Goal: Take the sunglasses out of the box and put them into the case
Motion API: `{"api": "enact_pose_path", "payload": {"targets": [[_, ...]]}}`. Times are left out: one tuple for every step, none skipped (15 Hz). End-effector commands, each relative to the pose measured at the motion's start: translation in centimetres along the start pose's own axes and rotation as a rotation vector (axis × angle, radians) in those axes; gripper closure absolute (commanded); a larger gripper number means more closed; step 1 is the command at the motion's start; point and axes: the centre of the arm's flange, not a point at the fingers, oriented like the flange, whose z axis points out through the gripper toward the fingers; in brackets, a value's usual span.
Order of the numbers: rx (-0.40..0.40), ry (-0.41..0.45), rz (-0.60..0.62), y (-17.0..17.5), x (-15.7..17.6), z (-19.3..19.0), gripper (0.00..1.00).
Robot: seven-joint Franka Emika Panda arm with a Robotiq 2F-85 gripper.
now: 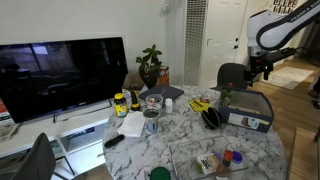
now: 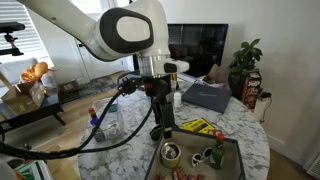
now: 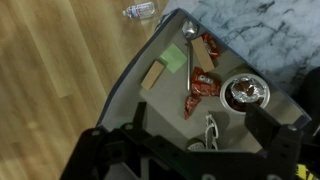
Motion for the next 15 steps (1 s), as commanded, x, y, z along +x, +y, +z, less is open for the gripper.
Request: {"api": "enact_pose_path", "payload": {"targets": [[-0.001, -0.011, 0.000, -0.1, 0.4, 0.5, 0.00], [0.000, -0.013, -0.001, -0.3, 0.6, 0.5, 0.00], [0.001, -0.011, -0.002, -0.4, 0.8, 0.4, 0.00], [0.002, -0.009, -0.002, -0.4, 0.8, 0.3, 0.00], [0.044, 0.048, 0.029, -1.0, 2.0, 1.2, 0.00], [0.131, 0.104, -0.007, -0.8, 3.5, 2.3, 0.00], [0.180, 0.133, -0.008, -0.5, 4.8, 3.1, 0.00], [0.234, 0.136, -0.012, 0.0, 6.2, 4.3, 0.00], [0.277, 0.144, -0.008, 0.5, 7.3, 5.3, 0.00], [0.314, 0.133, -0.004, 1.1, 8.4, 6.9, 0.00], [0.331, 0.112, -0.013, 1.4, 9.2, 8.3, 0.00], [0.340, 0.091, -0.023, 1.5, 9.8, 9.8, 0.00], [0.353, 0.061, -0.039, 1.4, 10.5, 11.2, 0.00], [0.368, 0.045, -0.057, 1.0, 11.3, 12.2, 0.00], [0.378, 0.031, -0.072, 0.5, 12.0, 12.9, 0.00]]}}
